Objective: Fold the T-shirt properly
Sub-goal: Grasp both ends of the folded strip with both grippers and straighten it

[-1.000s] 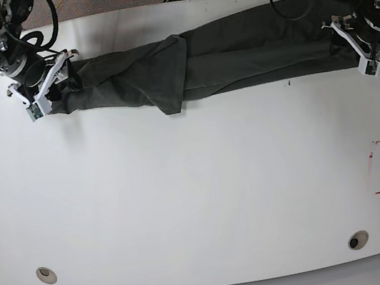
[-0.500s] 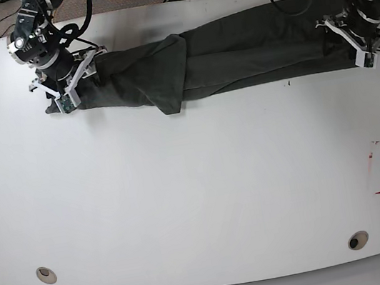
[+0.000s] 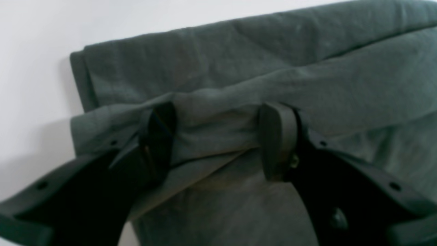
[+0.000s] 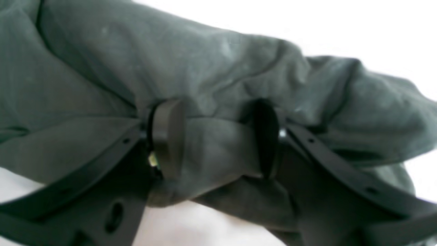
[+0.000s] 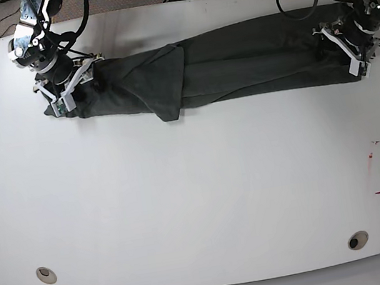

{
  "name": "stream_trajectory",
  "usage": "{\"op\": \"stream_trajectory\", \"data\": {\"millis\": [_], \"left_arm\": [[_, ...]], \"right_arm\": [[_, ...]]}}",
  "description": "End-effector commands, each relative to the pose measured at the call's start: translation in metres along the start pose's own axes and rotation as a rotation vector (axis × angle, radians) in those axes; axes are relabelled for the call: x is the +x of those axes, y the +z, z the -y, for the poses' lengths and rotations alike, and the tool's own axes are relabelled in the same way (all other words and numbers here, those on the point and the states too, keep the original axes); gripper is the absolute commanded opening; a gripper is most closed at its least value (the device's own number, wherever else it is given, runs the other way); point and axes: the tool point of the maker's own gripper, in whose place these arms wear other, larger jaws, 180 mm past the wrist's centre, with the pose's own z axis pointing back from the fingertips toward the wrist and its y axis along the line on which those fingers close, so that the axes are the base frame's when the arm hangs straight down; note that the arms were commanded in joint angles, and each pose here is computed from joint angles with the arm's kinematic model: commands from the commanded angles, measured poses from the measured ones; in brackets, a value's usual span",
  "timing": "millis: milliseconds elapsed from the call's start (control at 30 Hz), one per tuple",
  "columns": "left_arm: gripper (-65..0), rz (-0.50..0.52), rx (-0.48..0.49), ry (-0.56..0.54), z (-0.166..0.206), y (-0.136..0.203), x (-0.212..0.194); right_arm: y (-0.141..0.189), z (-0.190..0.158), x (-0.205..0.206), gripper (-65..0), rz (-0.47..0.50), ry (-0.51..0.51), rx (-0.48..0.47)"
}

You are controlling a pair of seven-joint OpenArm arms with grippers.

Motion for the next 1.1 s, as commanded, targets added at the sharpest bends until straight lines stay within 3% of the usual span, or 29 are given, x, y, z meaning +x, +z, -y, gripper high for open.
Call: {"op": "stream_trajectory", "data": {"millis": [0, 333, 667, 1067], "left_arm": [[-28.5, -0.074, 0.027, -0.028, -0.007, -0.004, -0.009], [-28.3, -0.007, 0.035, -0.060, -0.010, -0.013, 0.033], [-28.1, -0.002, 0.051, -0.068, -0.017, -0.006, 0.065], [-27.8, 0.016, 0.086, 0.128, -0.059, 0.033, 0.067]], "right_arm": [[-0.002, 0.017, -0.006, -33.8, -0.048, 0.017, -0.041], [-0.017, 0.042, 0.019, -33.8, -0.019, 0.025, -0.052], [-0.017, 0.042, 0.035, -33.8, 0.009, 0.046, -0.055], [-0.016, 0.041, 0.036, -33.8, 0.012, 0.049, -0.056]]}}
